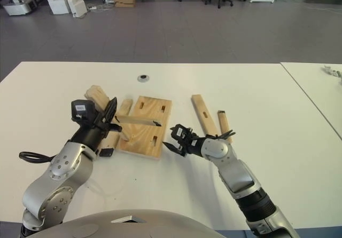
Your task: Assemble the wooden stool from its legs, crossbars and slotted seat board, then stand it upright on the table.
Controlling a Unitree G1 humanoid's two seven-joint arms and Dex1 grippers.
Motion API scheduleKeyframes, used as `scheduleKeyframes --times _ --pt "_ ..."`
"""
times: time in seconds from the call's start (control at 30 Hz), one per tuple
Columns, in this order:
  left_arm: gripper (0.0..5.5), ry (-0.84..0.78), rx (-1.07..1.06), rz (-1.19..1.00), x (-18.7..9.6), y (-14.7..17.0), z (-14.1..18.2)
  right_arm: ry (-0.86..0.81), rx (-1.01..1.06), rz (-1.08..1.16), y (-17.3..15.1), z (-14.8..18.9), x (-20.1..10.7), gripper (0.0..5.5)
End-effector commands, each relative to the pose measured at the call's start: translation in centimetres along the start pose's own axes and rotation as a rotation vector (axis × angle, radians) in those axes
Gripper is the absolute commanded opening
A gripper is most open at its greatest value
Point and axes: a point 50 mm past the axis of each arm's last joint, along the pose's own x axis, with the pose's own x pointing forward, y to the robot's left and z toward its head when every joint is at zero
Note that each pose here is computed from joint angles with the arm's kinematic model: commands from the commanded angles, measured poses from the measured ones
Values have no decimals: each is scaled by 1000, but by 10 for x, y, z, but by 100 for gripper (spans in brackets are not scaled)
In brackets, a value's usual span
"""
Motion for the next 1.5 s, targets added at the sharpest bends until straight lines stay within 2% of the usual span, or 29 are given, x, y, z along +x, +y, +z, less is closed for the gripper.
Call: scheduleKeyframes --times 0.03,0.1,0.13,0.27,0.37,0.57,0.67,0.73,0.77,0.83,0.9,0.97,1.03,1.2,1.33,1.5 --pt "101 102 58 -21 2 2 -17 -5 -39 -51 -11 5 -4 300" --pt "101 15 -9 -76 4 -2 -2 -7 -32 -71 -13 4 -5 300" --pt "140 -12 -59 -126 2 -6 2 -5 -28 -89 -16 3 -7 300" --pt "203 -57 -233 -140 -2 1 4 -40 17 -152 -27 8 -16 300" --pt "255 -125 -322 -181 -3 9 16 -39 14 -243 -47 9 -35 300" --pt "368 -99 -498 -549 -20 -15 29 -51 -30 -393 -87 20 -67 300" --pt "424 -131 -455 -577 -21 -8 42 -65 -31 -422 -94 23 -73 300" --pt "458 -260 -367 -495 -11 13 65 -71 -24 -436 -96 23 -74 300" --pt "458 -334 -327 -416 -3 28 78 -84 -7 -453 -98 22 -74 300" --pt "458 -345 -255 -282 11 49 81 -93 31 -492 -102 17 -72 300" --pt "458 -216 -148 -171 26 60 61 -90 60 -520 -106 12 -69 300" --pt "458 -14 11 -117 38 65 26 -85 79 -532 -108 7 -66 300" --pt "458 166 89 -157 41 60 -8 -74 89 -526 -107 1 -61 300" --pt "458 426 163 -210 41 50 -53 -53 101 -491 -101 -7 -45 300" --pt "400 541 184 -194 33 50 -71 -52 104 -481 -98 -8 -40 300" --pt "317 565 245 -142 29 58 -76 -56 113 -470 -94 -8 -34 300"
